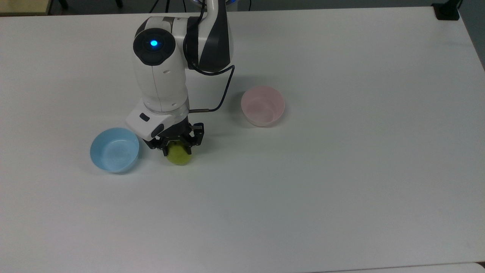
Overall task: Place the pear in the bowl
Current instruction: 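Close the gripper on the green pear and lift it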
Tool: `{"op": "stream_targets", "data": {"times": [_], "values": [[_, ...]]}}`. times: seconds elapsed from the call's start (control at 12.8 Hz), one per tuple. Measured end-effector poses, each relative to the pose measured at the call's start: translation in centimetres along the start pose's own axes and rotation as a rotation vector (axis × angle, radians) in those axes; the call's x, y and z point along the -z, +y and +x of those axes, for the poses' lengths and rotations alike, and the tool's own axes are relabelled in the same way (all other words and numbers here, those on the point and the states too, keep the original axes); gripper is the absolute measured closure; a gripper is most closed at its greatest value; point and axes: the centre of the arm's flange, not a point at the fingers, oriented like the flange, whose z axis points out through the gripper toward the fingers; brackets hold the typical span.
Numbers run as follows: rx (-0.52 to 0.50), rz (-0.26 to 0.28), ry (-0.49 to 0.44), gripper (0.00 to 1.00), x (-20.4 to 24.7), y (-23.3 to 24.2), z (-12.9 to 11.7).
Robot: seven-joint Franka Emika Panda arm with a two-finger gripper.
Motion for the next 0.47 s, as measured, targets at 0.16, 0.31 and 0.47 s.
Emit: {"op": "stream_targets", "data": {"times": [0.16,0.31,0.47], "values": [[-0.003,-0.006,0.018,0.41,1.7,0.3,0.3],[-0.006,-0.006,-0.009,0.41,3.8,0.4,-0.1],[-0.011,-0.006,-0.045,0.41,8.1,0.3,-1.1]]}}
